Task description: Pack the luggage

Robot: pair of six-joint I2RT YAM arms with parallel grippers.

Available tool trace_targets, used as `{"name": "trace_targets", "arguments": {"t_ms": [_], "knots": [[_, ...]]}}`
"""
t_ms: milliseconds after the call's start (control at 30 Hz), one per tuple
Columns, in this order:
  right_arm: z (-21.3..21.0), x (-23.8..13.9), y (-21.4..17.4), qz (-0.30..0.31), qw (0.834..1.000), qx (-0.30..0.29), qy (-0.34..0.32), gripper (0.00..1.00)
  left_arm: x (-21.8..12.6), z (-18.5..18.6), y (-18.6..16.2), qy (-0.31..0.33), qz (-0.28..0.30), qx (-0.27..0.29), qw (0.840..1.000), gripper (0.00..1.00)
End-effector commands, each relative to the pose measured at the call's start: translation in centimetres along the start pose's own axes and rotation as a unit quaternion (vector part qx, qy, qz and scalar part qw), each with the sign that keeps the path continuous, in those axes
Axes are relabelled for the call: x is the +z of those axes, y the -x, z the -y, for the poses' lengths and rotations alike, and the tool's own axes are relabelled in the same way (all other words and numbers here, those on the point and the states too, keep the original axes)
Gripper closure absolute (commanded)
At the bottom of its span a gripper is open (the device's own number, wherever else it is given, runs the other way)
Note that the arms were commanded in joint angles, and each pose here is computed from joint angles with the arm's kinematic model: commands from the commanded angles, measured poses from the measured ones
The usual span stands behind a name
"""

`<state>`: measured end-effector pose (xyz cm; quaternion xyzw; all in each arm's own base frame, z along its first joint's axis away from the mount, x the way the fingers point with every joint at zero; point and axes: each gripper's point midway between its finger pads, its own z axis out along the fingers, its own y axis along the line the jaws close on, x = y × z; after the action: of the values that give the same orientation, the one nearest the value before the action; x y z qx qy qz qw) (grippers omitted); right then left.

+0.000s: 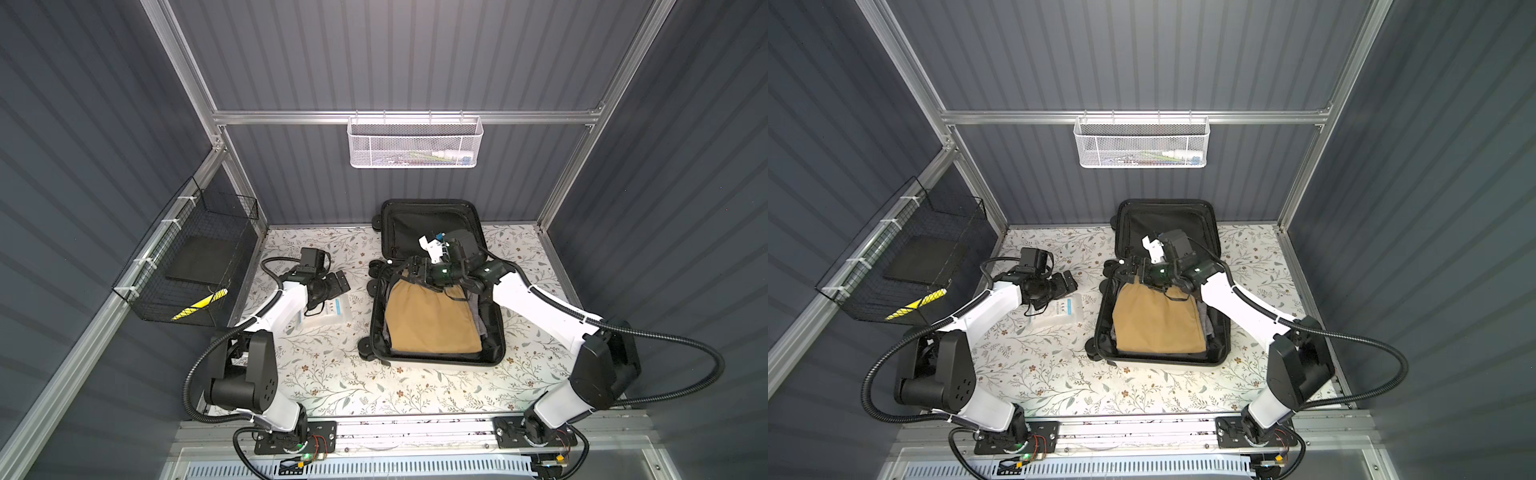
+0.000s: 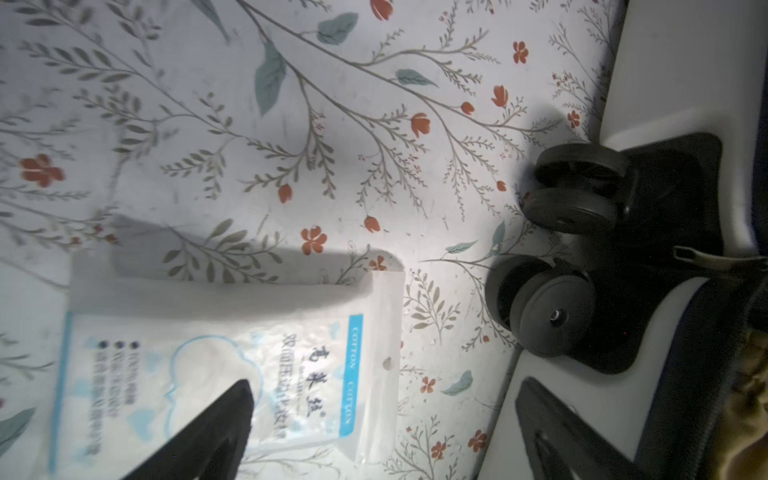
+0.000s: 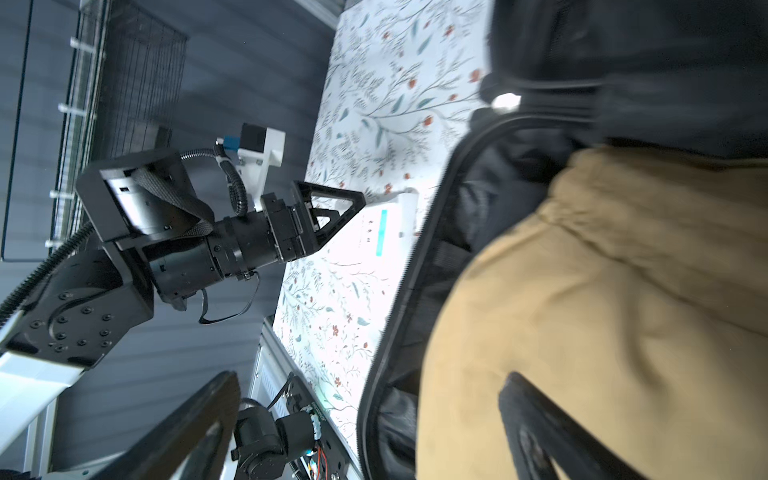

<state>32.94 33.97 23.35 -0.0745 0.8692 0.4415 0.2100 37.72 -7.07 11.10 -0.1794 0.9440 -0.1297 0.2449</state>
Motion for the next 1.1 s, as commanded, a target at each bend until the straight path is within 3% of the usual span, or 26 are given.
{"name": "trace_targets", "arguments": {"t_ms": [0,200,500,1067], "knots": [[-0.9,1.7,-0.6,-0.017,1.0,-0.013,-0.019,0.01,-1.3,-3.4,-1.1,0.049,-0.003,-0.014,0.999,0.0],[-0.2,3.9,-1.3,-0.032,0.994,-0.022,-0.103,0.01,-2.2,-6.3,-1.8,0.061,0.013,-0.069,0.996,0.0],[-0.5,5.5,-1.8,-0.048,0.995,-0.01,-0.088,0.01,-1.1,-8.8,-4.0,0.036,0.004,-0.15,0.988,0.0],[-0.9,6.4,-2.6,-0.07,0.996,-0.006,-0.059,0.01,0.9,-9.3,-3.8,-0.019,0.018,-0.149,0.989,0.03]]}}
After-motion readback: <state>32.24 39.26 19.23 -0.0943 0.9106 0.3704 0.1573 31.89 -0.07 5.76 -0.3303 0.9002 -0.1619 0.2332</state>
